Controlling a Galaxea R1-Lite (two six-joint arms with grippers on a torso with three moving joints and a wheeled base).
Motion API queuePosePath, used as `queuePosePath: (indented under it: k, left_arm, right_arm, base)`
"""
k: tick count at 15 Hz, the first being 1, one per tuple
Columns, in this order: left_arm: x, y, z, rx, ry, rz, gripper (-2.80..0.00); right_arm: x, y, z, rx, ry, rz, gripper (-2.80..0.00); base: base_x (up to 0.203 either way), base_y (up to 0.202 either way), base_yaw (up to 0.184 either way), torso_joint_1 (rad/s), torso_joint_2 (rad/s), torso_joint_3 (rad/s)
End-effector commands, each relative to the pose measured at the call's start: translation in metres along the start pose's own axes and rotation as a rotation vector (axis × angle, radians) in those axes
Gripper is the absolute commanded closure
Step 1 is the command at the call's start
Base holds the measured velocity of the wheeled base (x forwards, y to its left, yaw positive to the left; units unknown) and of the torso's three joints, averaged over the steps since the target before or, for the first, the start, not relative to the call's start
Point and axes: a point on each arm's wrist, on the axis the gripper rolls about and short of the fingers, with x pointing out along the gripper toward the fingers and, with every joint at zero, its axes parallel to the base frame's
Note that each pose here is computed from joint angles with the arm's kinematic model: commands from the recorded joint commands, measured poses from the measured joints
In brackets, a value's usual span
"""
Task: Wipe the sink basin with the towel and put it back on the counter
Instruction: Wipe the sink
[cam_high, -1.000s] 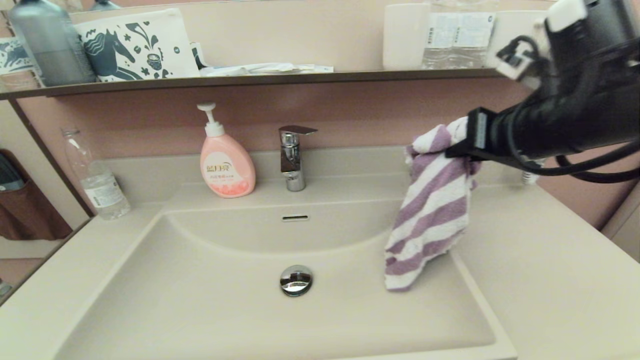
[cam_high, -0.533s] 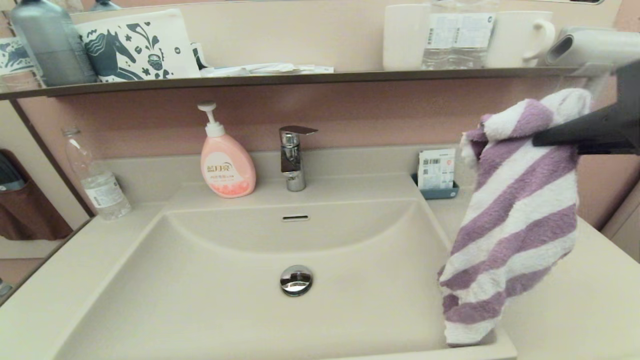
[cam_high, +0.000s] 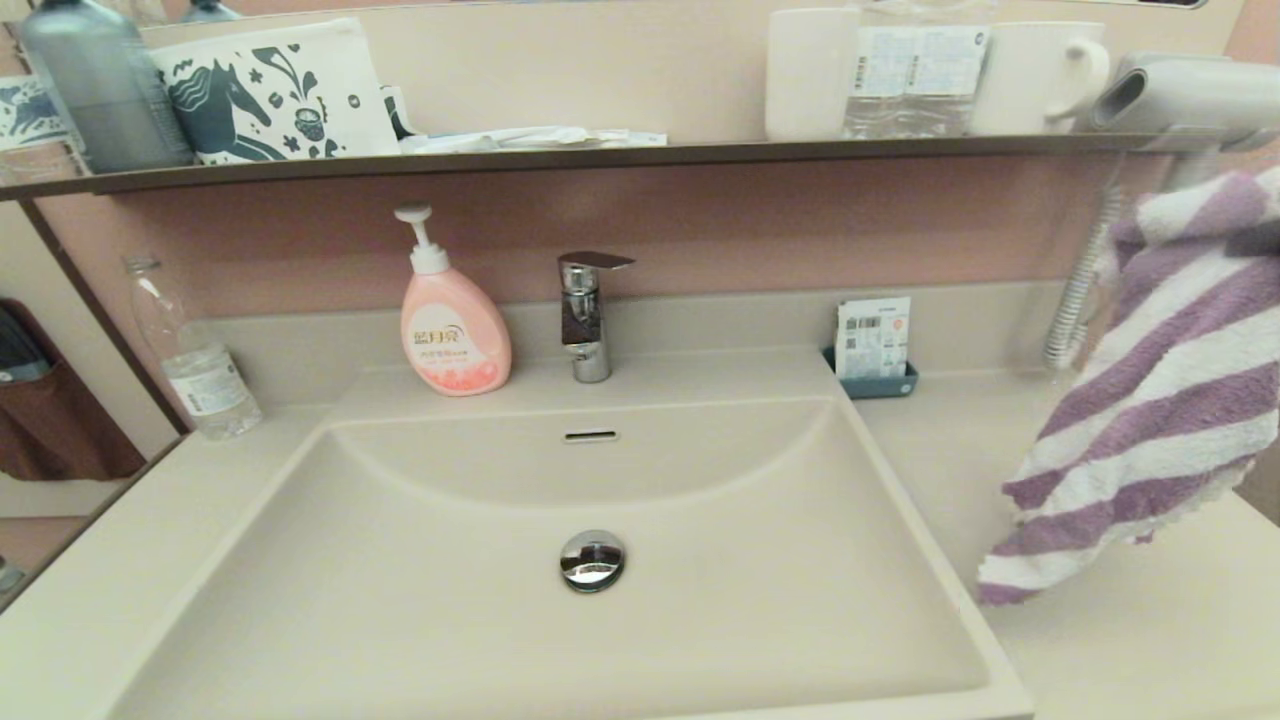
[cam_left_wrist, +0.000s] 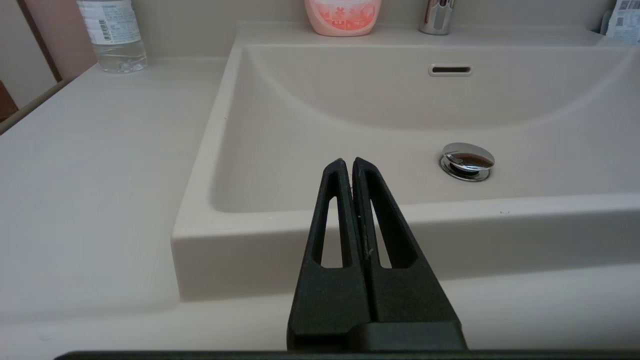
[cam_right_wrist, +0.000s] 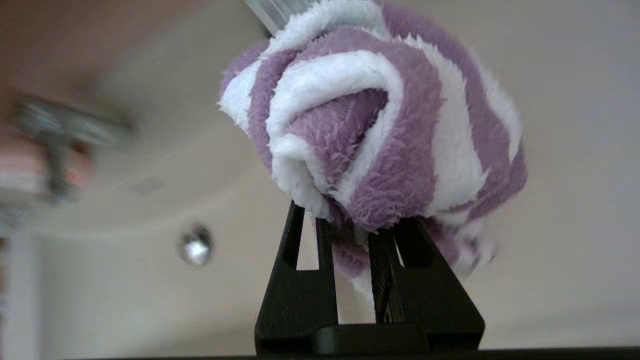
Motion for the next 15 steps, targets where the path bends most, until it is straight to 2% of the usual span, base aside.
queuePosePath:
  k: [1, 5, 8, 11, 13, 15]
  left_arm:
    - [0.0, 0.0, 0.0, -0.001, 0.0, 0.0, 0.0]
    - [0.0, 0.0, 0.0, -0.001, 0.0, 0.0, 0.0]
    - [0.0, 0.0, 0.0, -0.001, 0.0, 0.0, 0.0]
    - [0.0, 0.0, 0.0, -0.001, 0.0, 0.0, 0.0]
    - [0.0, 0.0, 0.0, -0.001, 0.0, 0.0, 0.0]
    - [0.0, 0.0, 0.0, -0.001, 0.0, 0.0, 0.0]
  right_arm:
    - [0.013, -0.008, -0.007, -0.002, 0.088, -0.063, 0.0]
    - [0.041, -0.027, -0.054, -0.131, 0.361, -0.192, 0.0]
    - [0.056, -0.045, -0.097, -0.278, 0.564, -0.253, 0.0]
    - [0.066, -0.054, -0.133, -0.367, 0.741, -0.259, 0.0]
    - [0.078, -0.059, -0.148, -0.419, 0.86, -0.225, 0.0]
    - [0.092, -0.06, -0.154, -0.412, 0.933, -0.2, 0.0]
  base:
    - [0.0, 0.0, 0.0, 0.0, 0.0, 0.0]
    - [0.0, 0.0, 0.0, 0.0, 0.0, 0.0]
    - [0.0, 0.0, 0.0, 0.0, 0.0, 0.0]
    - [0.0, 0.0, 0.0, 0.0, 0.0, 0.0]
    - [0.0, 0.0, 0.0, 0.0, 0.0, 0.0]
    - [0.0, 0.0, 0.0, 0.0, 0.0, 0.0]
